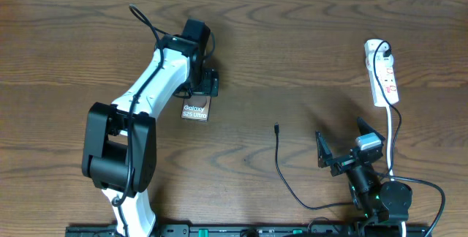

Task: Plug charger to phone and switch on socket
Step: 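Move the left gripper over the Galaxy S25 Ultra box, then lower the left gripper and grasp the phone box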

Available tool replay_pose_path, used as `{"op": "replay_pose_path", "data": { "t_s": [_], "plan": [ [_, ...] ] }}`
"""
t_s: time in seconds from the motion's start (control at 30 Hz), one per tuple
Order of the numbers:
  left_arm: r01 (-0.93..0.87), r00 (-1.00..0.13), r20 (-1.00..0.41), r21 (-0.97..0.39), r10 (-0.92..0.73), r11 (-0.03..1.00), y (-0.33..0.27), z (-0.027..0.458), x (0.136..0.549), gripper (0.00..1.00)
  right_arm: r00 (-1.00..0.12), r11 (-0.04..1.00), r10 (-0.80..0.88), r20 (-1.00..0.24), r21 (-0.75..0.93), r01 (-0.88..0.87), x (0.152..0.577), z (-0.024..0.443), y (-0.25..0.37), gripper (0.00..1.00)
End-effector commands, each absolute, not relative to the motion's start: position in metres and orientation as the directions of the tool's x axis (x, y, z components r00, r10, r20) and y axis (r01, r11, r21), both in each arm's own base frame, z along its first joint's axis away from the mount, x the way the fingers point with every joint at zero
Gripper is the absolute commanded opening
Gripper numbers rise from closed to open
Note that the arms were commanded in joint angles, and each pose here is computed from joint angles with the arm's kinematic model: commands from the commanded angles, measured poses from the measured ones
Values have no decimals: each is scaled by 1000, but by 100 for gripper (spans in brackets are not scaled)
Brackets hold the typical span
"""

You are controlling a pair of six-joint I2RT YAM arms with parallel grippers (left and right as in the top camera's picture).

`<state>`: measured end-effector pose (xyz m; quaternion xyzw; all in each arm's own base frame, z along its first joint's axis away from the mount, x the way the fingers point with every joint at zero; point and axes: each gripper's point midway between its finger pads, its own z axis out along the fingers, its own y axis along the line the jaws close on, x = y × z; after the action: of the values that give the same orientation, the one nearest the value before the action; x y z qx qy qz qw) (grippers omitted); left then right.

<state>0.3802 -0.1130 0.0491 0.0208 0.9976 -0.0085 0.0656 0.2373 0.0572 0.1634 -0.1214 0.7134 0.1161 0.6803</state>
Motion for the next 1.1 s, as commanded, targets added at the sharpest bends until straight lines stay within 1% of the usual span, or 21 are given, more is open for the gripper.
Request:
{"op": "replay_pose_path", "data": {
  "t_s": [0.0, 0.2, 0.3, 0.47, 0.73, 0.93, 0.97, 1.07],
  "plan": [
    [30, -993, -116, 14, 32, 999, -107, 34, 375, 93, -44, 943, -30, -999, -14, -331, 237, 162, 57, 99],
    [32, -992, -120, 9, 33, 999, -106, 17, 370, 96, -44, 943, -30, -999, -14, -331, 237, 162, 57, 99],
    [37, -990, -139, 5, 37, 999, -107, 11, 372, 100, -44, 943, -30, -999, -14, -331, 237, 162, 57, 99],
    [36, -989, -143, 0, 36, 999, -108, 11, 373, 100, -44, 943, -30, -999, -14, -331, 237, 162, 57, 99],
    [41, -992, -117, 1, 40, 999, -107, -1, 361, 100, -44, 943, -30, -999, -14, -331, 237, 162, 57, 99],
    [56, -993, -110, -83, 46, 995, -124, -1, 360, 99, -44, 943, -30, -999, -14, -331, 237, 162, 57, 99],
    [57, -993, -109, -88, 48, 994, -125, -1, 359, 96, -44, 943, -30, -999, -14, -331, 237, 162, 57, 99],
    [57, -994, -103, -92, 48, 994, -127, -1, 357, 95, -44, 943, -30, -999, -14, -331, 237, 162, 57, 99]
  ]
}}
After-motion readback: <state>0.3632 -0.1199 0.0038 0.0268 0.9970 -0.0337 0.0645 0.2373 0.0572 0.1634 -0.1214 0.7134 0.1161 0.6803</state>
